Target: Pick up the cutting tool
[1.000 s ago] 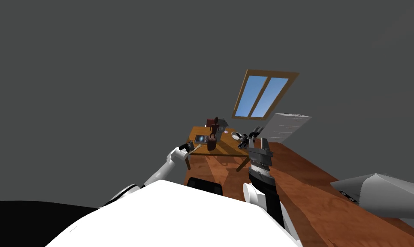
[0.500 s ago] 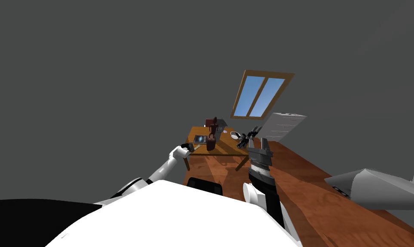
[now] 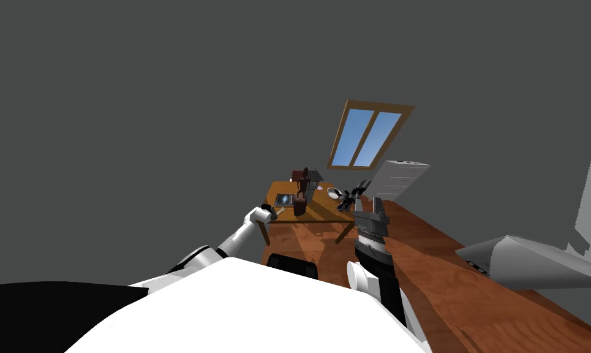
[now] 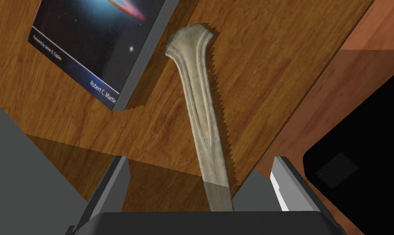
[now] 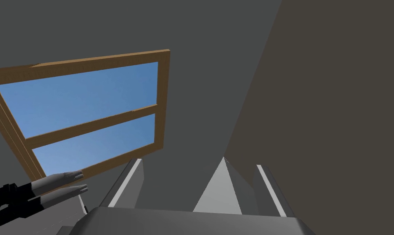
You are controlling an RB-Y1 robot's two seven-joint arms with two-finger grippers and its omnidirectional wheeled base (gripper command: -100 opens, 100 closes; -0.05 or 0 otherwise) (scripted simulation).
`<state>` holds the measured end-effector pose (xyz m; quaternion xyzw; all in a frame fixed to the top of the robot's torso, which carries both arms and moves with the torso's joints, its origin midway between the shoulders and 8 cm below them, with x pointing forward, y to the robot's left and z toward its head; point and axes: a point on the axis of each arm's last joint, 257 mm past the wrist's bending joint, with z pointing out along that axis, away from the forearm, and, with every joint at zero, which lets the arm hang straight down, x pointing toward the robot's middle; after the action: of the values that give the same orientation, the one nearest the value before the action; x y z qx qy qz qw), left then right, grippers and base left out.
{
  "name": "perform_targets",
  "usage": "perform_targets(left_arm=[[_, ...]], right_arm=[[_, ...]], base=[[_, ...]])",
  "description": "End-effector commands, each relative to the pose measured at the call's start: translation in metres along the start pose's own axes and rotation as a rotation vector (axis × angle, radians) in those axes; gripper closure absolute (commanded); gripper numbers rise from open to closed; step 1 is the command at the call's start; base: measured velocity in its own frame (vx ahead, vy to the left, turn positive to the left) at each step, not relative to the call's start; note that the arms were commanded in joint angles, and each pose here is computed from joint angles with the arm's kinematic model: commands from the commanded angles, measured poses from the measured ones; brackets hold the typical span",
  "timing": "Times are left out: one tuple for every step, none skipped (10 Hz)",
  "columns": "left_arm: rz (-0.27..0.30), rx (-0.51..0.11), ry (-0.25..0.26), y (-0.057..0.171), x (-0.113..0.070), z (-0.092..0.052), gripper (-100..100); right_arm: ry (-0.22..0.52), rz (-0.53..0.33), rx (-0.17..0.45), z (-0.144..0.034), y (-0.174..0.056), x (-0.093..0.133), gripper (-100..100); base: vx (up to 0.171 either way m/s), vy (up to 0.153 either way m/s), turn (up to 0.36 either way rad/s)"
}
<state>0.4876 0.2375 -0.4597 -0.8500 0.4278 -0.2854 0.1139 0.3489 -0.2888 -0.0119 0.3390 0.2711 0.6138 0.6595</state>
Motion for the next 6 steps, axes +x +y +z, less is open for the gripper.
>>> perform_targets(left_arm=[[-0.009, -0.018, -0.024, 0.004, -0.008, 0.004, -100], [-0.044, -0.054, -0.055, 0.009, -0.01, 0.007, -100], [-0.048, -0.064, -0.072, 0.013, -0.018, 0.009, -100], [-0.079, -0.093, -0.093, 0.015, -0.014, 0.009, -100], [-0.085, -0.108, -0.12, 0.022, -0.027, 0.012, -100], [-0.086, -0.108, -0.12, 0.022, -0.028, 0.012, -100]], right_arm=[[0.0, 0.0, 0.0, 0.0, 0.0, 0.0, 0], [0.0, 0.0, 0.0, 0.0, 0.0, 0.0, 0], [0.0, 0.0, 0.0, 0.0, 0.0, 0.0, 0], [0.0, 0.0, 0.0, 0.0, 0.0, 0.0, 0], [0.0, 0.0, 0.0, 0.0, 0.0, 0.0, 0], [0.0, 0.0, 0.0, 0.0, 0.0, 0.0, 0]], base=[[0.01, 0.002, 0.005], [0.017, 0.001, -0.051], [0.021, 0.003, -0.034], [0.028, 0.004, -0.044], [0.027, 0.003, -0.023], [0.012, 0.001, 0.006]])
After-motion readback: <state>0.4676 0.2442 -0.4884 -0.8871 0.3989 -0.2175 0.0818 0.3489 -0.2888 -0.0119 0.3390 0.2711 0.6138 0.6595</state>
